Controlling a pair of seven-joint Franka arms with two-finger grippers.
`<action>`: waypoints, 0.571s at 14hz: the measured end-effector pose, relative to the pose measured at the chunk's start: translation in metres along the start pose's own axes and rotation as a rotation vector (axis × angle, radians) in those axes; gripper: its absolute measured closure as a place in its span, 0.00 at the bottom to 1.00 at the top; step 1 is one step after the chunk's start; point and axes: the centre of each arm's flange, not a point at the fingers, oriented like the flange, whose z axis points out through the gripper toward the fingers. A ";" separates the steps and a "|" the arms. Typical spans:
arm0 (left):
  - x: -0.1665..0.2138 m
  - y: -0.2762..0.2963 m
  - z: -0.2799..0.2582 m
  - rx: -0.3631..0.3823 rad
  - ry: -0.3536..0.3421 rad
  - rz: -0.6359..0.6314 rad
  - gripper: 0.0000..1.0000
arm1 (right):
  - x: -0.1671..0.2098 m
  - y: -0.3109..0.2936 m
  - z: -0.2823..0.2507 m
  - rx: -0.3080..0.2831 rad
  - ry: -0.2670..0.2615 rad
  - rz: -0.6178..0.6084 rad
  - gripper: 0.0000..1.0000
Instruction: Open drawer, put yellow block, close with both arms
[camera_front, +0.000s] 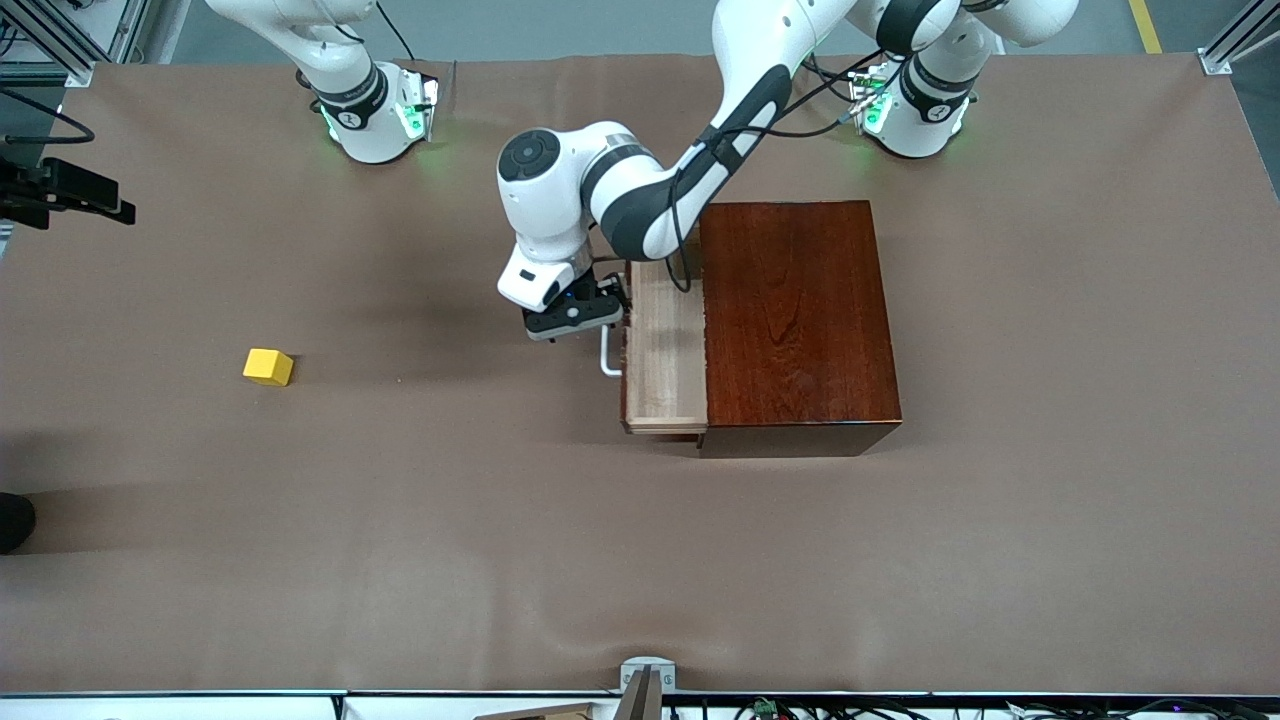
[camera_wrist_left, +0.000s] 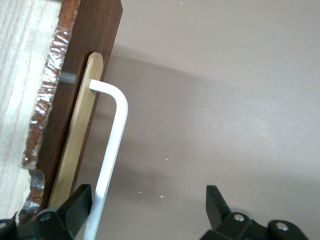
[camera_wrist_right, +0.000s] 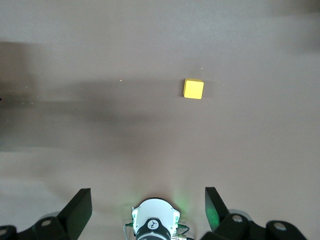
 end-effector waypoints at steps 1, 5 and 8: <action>-0.001 0.002 -0.001 -0.015 0.003 -0.011 0.00 | 0.001 0.003 0.001 -0.008 0.001 0.006 0.00; -0.002 0.009 -0.009 -0.069 0.010 -0.056 0.00 | 0.011 0.015 0.010 -0.041 -0.010 0.029 0.00; 0.008 0.009 -0.022 -0.086 0.023 -0.074 0.00 | 0.023 0.028 0.023 -0.044 -0.030 0.053 0.00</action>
